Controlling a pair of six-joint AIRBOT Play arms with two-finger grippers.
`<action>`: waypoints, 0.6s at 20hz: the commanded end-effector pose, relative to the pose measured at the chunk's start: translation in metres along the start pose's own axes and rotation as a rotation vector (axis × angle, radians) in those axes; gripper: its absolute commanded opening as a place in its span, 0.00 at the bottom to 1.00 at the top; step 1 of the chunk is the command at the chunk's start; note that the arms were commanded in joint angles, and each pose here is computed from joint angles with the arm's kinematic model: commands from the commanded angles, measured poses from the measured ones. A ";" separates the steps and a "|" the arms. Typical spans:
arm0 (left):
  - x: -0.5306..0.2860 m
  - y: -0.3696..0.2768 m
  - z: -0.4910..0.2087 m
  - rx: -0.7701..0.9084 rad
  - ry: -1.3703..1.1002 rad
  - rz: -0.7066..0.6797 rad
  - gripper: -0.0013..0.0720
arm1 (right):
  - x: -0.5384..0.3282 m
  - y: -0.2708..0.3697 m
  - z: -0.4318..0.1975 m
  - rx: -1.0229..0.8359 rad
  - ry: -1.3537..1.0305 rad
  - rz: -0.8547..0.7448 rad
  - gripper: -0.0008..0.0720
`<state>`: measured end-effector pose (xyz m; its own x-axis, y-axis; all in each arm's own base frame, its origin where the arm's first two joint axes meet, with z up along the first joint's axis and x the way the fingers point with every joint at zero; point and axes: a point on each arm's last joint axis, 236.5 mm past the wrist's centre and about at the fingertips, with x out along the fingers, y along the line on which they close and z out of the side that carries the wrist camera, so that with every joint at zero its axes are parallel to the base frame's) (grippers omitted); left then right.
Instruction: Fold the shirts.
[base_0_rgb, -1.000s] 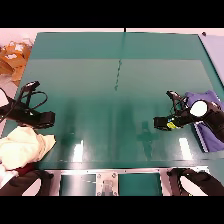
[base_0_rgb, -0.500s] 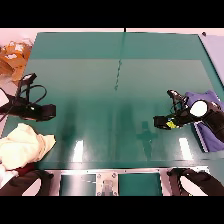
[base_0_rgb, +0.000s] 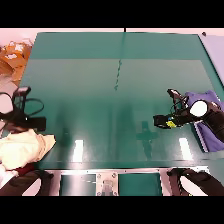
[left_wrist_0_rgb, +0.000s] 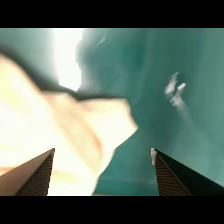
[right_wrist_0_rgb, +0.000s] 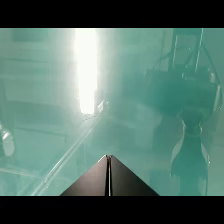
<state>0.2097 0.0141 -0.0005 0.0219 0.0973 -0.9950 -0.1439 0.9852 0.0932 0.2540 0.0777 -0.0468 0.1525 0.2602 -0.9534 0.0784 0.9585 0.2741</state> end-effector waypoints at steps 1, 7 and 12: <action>0.036 0.037 -0.049 -0.007 0.175 0.171 1.00 | 0.000 0.000 0.000 -0.001 -0.002 0.000 0.03; 0.077 0.043 -0.066 0.062 0.191 0.199 0.05 | 0.000 0.000 0.000 -0.001 -0.001 0.000 0.04; 0.007 0.012 0.000 0.113 0.001 0.053 0.04 | -0.001 0.000 -0.003 -0.002 0.014 -0.001 0.03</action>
<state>0.1758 0.0459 -0.0420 -0.0907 0.2304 -0.9689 -0.0625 0.9696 0.2365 0.2530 0.0778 -0.0469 0.1480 0.2604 -0.9541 0.0780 0.9586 0.2738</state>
